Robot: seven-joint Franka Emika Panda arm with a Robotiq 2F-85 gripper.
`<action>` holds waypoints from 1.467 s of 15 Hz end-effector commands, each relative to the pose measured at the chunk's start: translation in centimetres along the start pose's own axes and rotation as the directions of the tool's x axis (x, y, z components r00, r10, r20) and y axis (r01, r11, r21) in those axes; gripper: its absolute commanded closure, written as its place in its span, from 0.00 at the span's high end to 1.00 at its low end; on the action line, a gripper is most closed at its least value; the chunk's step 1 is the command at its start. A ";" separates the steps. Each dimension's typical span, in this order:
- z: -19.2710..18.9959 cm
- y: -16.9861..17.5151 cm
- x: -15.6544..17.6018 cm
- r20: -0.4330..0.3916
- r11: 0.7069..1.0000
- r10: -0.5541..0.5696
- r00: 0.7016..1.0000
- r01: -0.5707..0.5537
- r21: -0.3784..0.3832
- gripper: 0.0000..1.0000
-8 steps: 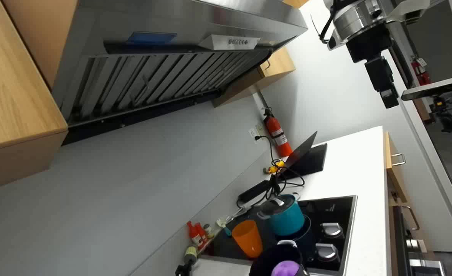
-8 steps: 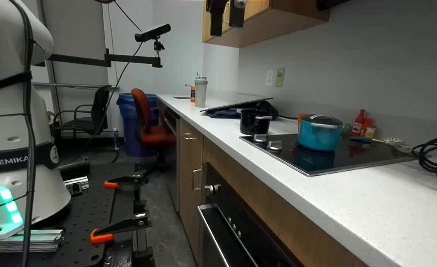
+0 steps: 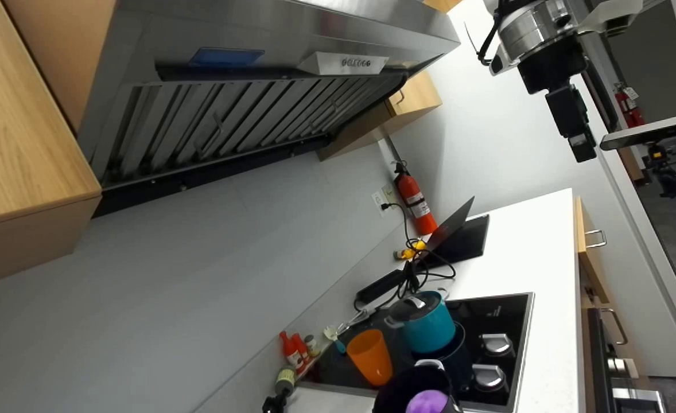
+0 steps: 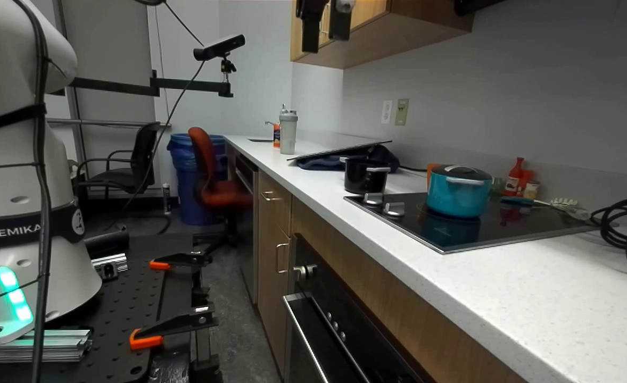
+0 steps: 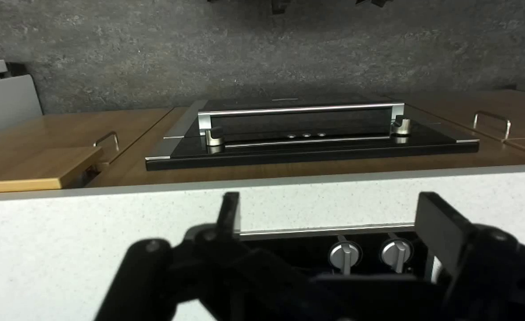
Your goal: Take the lid off the blue pot
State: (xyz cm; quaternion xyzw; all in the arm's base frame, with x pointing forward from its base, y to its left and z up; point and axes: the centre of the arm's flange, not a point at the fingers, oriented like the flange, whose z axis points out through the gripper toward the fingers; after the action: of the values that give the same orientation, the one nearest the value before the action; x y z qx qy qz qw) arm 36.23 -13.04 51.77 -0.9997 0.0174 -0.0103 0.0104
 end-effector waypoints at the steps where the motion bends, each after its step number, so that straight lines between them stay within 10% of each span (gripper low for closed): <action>1: 0.0 0.0 0.0 0.000 1.000 0.000 1.000 0.000 0.000 1.00; 22: 5.5 -1.8 3.4 -0.068 1.000 -0.015 0.998 0.015 -0.009 1.00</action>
State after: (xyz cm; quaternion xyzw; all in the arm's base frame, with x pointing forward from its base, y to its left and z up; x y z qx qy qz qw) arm 38.29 -12.08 47.99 -0.9998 0.0064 -0.0204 -0.0008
